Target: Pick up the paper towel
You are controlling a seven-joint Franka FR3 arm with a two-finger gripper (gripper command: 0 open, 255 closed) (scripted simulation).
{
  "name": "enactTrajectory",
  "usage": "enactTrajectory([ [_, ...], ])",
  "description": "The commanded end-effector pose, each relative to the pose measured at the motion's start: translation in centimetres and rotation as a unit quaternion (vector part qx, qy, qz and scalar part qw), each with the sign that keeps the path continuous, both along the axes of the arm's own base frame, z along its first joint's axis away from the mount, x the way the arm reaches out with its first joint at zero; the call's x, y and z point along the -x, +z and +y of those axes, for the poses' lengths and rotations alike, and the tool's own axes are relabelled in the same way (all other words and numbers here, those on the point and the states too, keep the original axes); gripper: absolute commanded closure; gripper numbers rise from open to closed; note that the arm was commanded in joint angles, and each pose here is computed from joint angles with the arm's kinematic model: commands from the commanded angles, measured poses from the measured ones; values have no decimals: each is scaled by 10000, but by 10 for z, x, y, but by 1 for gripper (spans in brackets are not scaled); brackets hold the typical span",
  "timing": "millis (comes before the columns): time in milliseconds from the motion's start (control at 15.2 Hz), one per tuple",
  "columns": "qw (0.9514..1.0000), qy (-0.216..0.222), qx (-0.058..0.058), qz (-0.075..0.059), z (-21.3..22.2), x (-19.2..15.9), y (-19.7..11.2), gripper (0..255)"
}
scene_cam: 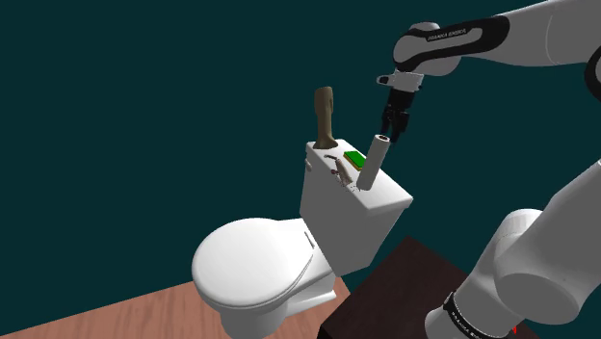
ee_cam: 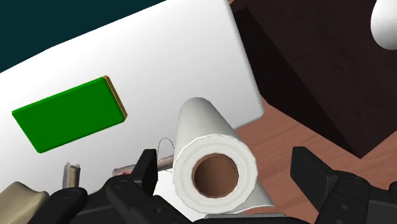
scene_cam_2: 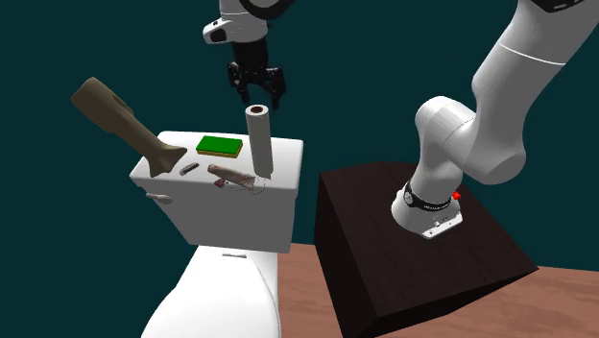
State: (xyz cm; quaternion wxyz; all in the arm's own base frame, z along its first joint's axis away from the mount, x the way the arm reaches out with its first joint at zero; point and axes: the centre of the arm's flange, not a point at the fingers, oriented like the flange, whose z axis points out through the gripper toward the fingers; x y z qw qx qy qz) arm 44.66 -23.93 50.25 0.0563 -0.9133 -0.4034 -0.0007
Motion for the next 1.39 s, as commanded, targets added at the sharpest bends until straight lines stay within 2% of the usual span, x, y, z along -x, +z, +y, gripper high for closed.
enactTrajectory([
  [0, 10000, 49, -13, -8, -1, -2, -11, 0],
  [396, 10000, 49, -13, -8, -1, -2, -35, 0],
  [462, 10000, 48, -13, -9, -2, -2, -35, 255],
  [1056, 10000, 49, -13, -8, -1, -2, -35, 255],
  [1320, 10000, 49, -13, -8, -1, -2, -14, 255],
])
